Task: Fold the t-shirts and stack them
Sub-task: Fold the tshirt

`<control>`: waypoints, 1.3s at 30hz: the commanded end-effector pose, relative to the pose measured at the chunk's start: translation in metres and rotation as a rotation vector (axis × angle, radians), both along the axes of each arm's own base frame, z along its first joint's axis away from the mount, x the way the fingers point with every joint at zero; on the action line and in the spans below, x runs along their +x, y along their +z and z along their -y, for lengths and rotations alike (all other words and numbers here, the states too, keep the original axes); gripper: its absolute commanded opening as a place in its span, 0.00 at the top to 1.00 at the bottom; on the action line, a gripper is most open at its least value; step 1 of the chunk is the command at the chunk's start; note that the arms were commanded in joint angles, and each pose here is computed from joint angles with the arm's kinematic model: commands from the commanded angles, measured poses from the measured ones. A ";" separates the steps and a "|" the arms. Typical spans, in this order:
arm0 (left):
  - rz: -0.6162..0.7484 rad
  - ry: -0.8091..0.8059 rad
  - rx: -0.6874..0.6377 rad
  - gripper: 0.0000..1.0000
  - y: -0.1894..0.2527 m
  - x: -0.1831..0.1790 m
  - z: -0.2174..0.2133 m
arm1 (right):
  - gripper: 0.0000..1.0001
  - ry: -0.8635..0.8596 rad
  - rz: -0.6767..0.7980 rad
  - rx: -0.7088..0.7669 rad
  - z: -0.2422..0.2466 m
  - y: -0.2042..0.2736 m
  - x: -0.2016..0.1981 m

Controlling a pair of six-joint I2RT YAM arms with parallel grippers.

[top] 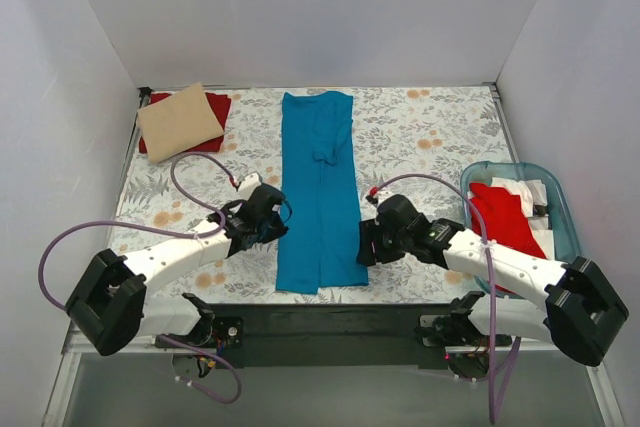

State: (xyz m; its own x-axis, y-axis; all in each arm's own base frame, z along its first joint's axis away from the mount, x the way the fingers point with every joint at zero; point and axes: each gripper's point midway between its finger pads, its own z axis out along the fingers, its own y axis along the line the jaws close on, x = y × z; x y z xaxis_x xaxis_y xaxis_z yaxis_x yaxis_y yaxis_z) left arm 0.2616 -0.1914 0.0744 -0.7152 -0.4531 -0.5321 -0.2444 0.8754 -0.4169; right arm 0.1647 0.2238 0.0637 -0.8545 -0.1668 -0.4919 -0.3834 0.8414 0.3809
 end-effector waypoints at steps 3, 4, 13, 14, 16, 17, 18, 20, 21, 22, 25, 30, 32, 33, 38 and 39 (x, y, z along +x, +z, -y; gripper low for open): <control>-0.090 -0.006 0.045 0.93 -0.015 -0.056 -0.008 | 0.43 -0.010 -0.003 -0.023 -0.009 -0.007 -0.022; -0.099 -0.013 0.050 0.94 -0.017 -0.061 -0.007 | 0.43 0.013 -0.013 -0.044 -0.012 -0.013 -0.030; -0.113 -0.196 0.002 0.99 -0.009 -0.087 0.035 | 0.53 0.020 -0.039 -0.151 0.004 -0.041 -0.051; -0.116 -0.209 0.001 1.00 -0.010 -0.088 0.039 | 0.53 0.024 -0.040 -0.150 0.004 -0.042 -0.053; -0.128 -0.230 0.002 1.00 -0.012 -0.089 0.045 | 0.52 0.038 -0.038 -0.158 0.004 -0.044 -0.055; -0.131 -0.252 -0.011 1.00 -0.012 -0.091 0.051 | 0.52 0.041 -0.039 -0.163 0.004 -0.045 -0.056; -0.135 -0.259 -0.014 1.00 -0.013 -0.092 0.054 | 0.52 0.045 -0.042 -0.168 0.004 -0.046 -0.057; -0.141 -0.288 -0.021 1.00 -0.017 -0.094 0.062 | 0.52 0.059 -0.052 -0.185 0.004 -0.051 -0.062; -0.147 -0.308 -0.031 1.00 -0.017 -0.097 0.066 | 0.52 0.063 -0.055 -0.186 0.003 -0.052 -0.063; -0.158 -0.322 -0.029 1.00 -0.020 -0.099 0.069 | 0.52 0.074 -0.056 -0.193 0.002 -0.054 -0.065; -0.174 -0.380 -0.059 1.00 -0.022 -0.105 0.081 | 0.50 0.089 -0.062 -0.197 -0.001 -0.056 -0.070; -0.205 -0.449 -0.098 1.00 -0.028 -0.114 0.100 | 0.42 0.093 -0.042 -0.172 -0.004 -0.047 -0.069; -0.209 -0.464 -0.113 1.00 -0.027 -0.116 0.104 | 0.40 0.086 -0.020 -0.147 -0.005 -0.037 -0.066; -0.197 -0.467 -0.122 1.00 -0.021 -0.114 0.106 | 0.40 0.076 -0.008 -0.145 -0.004 -0.034 -0.064; -0.137 -0.462 -0.136 0.93 0.005 -0.108 0.104 | 0.40 0.073 0.017 -0.088 0.003 -0.017 -0.068; -0.135 -0.452 -0.128 0.92 0.008 -0.107 0.101 | 0.41 0.076 0.019 -0.074 0.002 -0.015 -0.069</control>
State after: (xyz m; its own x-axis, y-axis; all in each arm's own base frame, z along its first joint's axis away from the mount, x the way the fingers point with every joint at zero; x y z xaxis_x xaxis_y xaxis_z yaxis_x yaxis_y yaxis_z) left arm 0.1459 -0.2848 0.0487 -0.9363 -0.1197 -0.3301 0.0556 0.8777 -0.4760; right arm 0.0976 0.2283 0.0433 -0.8285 -0.2883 -0.4800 -0.4657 0.8307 0.3049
